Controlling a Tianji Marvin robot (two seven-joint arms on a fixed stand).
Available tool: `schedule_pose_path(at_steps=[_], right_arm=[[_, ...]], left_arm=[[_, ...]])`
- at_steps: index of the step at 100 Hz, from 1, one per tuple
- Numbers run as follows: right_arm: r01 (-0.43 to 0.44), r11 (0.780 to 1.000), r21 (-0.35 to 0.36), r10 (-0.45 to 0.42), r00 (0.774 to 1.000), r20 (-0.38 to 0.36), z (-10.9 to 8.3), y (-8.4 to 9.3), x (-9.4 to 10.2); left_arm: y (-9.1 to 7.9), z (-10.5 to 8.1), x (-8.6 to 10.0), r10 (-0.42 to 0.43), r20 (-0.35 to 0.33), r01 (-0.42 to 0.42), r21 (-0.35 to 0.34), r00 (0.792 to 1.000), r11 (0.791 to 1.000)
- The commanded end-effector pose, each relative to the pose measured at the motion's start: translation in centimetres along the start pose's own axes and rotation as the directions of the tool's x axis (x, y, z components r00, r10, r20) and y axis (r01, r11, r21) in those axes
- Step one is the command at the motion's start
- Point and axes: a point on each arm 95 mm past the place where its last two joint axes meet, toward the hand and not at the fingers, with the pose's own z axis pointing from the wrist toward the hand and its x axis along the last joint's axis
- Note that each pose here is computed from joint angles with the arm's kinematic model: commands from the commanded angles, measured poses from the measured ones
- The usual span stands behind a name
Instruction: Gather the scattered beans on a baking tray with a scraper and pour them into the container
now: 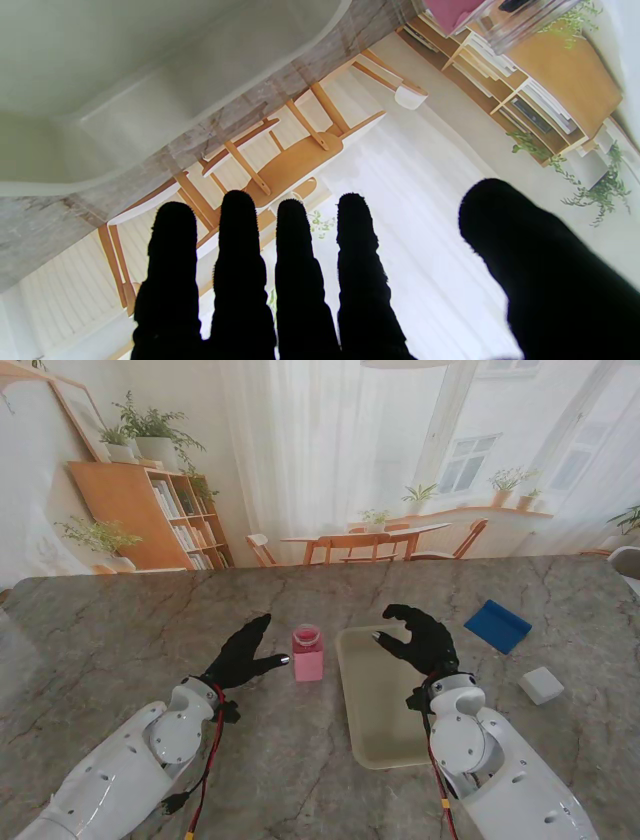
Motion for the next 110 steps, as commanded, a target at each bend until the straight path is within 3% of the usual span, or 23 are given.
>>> schedule_pose_path(at_steps=[1,28,61,89,110], right_arm=[[-0.011,1.0,0.01,0.011,1.0,0.011,0.0,-0.4,0.0],[-0.022,1.0,-0.007,0.022,0.999,0.036,-0.2,-0.4,0.0],[-0.032,0.999,-0.011,0.032,0.998,0.051,-0.2,-0.6,0.0],[-0.03,1.0,-0.007,0.031,0.998,0.055,-0.4,-0.6,0.0],[-0.029,1.0,-0.009,0.029,0.998,0.061,-0.4,-0.6,0.0]], left_arm=[[0.3,0.8,0.5,-0.021,-0.02,0.021,-0.005,1.0,1.0],[1.4,1.6,0.3,-0.086,-0.085,0.079,-0.078,0.993,0.994],[2.0,2.3,-0.2,-0.085,-0.121,0.066,-0.152,0.989,0.986],[2.9,3.2,-0.6,-0.133,-0.143,0.11,-0.156,0.981,0.982],[3.4,3.3,-0.4,-0.153,-0.181,0.116,-0.203,0.972,0.972]])
